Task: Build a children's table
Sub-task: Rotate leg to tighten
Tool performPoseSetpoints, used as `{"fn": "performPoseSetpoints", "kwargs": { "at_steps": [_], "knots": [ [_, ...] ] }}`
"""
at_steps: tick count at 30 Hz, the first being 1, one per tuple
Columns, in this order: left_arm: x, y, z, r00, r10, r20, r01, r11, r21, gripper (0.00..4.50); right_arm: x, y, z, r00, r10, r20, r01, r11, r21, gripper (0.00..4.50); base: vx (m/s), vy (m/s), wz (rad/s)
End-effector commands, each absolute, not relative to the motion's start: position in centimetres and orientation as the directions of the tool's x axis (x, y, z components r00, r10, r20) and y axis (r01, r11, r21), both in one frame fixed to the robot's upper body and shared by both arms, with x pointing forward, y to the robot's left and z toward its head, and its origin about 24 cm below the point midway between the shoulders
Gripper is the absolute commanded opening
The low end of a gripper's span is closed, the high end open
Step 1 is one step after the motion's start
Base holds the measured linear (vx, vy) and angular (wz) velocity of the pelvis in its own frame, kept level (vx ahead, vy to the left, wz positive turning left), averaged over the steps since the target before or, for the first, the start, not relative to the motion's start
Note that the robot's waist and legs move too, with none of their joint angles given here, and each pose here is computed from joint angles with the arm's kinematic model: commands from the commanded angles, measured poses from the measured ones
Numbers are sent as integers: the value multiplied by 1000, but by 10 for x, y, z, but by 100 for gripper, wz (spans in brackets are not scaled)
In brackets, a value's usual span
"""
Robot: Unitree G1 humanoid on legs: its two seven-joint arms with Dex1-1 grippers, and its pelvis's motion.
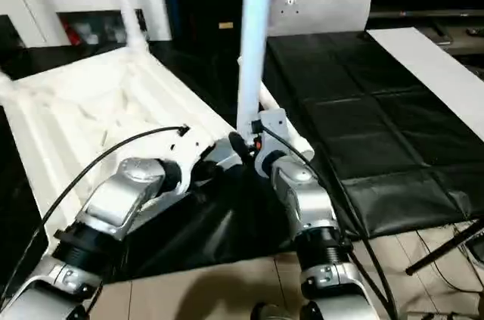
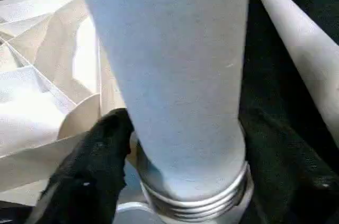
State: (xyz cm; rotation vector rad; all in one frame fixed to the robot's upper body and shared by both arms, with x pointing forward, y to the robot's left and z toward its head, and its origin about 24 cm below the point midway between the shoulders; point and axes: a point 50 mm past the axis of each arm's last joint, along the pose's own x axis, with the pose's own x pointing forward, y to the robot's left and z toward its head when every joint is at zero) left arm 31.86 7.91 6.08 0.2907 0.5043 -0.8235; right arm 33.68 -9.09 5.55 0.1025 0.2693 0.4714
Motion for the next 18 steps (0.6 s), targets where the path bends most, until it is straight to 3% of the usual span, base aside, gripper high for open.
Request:
{"fn": "performPoseSetpoints", "kwargs": {
  "at_steps": [1, 4, 8, 12, 14, 18],
  "knots": [
    [328, 72, 82, 622, -633, -461, 756, 639, 143, 0, 326, -63, 48, 798, 556, -232, -515, 829, 218, 366, 0, 0, 0],
    [331, 77, 79, 633, -620, -463, 748, 643, 162, 0, 327, -83, 49, 843, 496, -210, -477, 868, 137, 392, 19, -37, 1],
    [337, 78, 81, 654, -622, -431, 743, 636, 209, 0, 319, -104, 57, 869, 472, -148, -438, 874, 212, 430, 4, -13, 0],
    [338, 74, 82, 642, -662, -386, 752, 642, 149, 0, 312, -115, 66, 886, 456, -83, -423, 869, 258, 445, 0, 0, 0],
    [335, 71, 83, 609, -701, -370, 772, 631, 76, 44, 307, -125, 71, 917, 396, -42, -373, 891, 258, 450, 0, 0, 0],
    [333, 71, 84, 597, -720, -354, 782, 620, 61, 69, 302, -129, 73, 928, 371, -24, -354, 901, 251, 450, 0, 0, 0]
  ]
}}
